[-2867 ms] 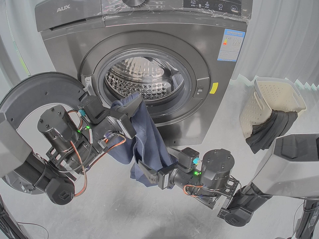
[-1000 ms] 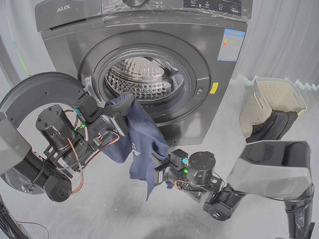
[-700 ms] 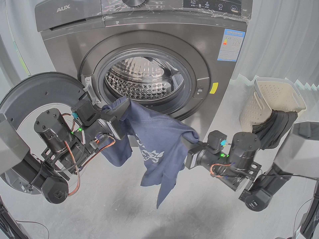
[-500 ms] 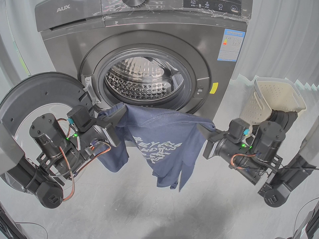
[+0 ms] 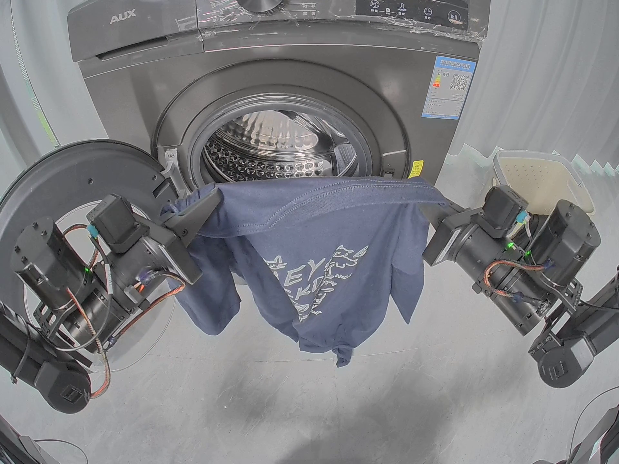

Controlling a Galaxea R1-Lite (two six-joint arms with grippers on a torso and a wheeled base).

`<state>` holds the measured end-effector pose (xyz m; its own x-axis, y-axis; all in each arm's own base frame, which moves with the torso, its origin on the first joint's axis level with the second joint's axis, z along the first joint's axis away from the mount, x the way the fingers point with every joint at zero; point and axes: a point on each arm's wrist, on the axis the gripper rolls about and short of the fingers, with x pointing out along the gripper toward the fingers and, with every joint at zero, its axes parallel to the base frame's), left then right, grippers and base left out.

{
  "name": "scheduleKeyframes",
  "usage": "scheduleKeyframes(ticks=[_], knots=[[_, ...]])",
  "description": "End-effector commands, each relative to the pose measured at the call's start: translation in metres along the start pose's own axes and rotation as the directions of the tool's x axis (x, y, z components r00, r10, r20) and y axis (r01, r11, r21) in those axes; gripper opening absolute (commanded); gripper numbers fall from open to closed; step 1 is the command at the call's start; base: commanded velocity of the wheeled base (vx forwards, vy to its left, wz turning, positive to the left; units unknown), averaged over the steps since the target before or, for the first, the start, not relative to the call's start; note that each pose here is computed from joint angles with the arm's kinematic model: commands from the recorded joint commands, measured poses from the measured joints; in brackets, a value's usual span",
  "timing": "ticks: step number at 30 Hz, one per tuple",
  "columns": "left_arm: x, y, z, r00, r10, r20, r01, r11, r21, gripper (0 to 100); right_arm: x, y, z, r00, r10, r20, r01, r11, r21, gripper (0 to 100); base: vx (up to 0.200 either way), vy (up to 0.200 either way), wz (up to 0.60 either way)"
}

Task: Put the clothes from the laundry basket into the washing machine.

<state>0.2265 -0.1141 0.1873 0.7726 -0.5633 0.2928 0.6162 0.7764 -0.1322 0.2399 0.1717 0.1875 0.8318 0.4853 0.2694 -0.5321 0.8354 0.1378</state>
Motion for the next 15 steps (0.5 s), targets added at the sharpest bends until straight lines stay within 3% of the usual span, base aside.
scheduleKeyframes(ticks=[1,15], knots=[[-0.006,-0.003,0.012,0.999,-0.005,0.039,0.005,1.000,0.007,0,-0.003,0.001,0.015,0.999,0.003,0.048,-0.003,1.000,0.003,0,0.000,0.000,0.00],[-0.009,-0.004,0.012,0.999,-0.009,0.036,0.009,1.000,0.006,0,-0.008,0.005,0.036,0.994,0.014,0.108,-0.015,1.000,0.009,0,0.000,0.000,0.00]])
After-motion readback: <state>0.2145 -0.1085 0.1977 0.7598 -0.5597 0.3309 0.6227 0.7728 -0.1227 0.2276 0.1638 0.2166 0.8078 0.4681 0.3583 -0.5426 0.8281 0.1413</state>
